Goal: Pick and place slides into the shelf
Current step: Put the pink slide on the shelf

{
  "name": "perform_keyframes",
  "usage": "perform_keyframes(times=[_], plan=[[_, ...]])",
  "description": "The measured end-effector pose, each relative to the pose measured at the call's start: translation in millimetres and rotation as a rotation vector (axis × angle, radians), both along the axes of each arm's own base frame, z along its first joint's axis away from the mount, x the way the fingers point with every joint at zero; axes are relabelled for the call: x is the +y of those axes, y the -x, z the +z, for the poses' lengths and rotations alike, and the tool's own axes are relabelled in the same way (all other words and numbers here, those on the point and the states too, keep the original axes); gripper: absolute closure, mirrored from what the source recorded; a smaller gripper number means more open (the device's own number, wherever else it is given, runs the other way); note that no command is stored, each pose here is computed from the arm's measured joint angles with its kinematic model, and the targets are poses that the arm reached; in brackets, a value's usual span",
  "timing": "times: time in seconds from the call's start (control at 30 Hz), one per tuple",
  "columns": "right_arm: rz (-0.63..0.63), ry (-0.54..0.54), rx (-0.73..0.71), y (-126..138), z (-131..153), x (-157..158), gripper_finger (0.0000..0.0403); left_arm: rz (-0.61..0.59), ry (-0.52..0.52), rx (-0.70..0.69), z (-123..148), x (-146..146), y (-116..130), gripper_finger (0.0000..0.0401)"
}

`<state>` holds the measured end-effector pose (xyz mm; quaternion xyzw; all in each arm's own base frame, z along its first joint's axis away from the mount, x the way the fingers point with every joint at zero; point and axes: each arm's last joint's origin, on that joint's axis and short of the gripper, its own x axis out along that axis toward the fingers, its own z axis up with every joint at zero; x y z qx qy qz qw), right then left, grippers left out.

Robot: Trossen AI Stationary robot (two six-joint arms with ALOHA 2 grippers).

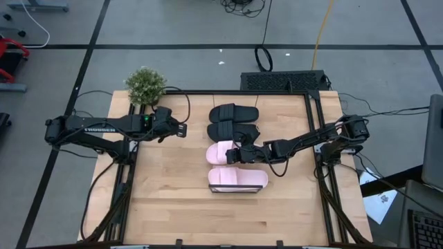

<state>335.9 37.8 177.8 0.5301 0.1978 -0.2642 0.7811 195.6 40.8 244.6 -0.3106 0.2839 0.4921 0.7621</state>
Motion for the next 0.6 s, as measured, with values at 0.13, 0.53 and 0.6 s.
perform_keyframes(times=[0.13,0.53,0.6], plan=[[-0.001,-0.01,-0.001,0.0,-0.1,0.1,0.0403,0.0,0.0,0.0,0.0,0.0,0.0,0.0272],[0.005,-0.043,-0.003,-0.1,-0.3,0.9,0.0384,0.005,-0.009,0.001,0.1,0.3,0.1,0.0272],[0.005,-0.043,-0.003,-0.1,-0.3,0.9,0.0383,0.006,-0.012,0.001,0.2,0.3,0.1,0.0272]])
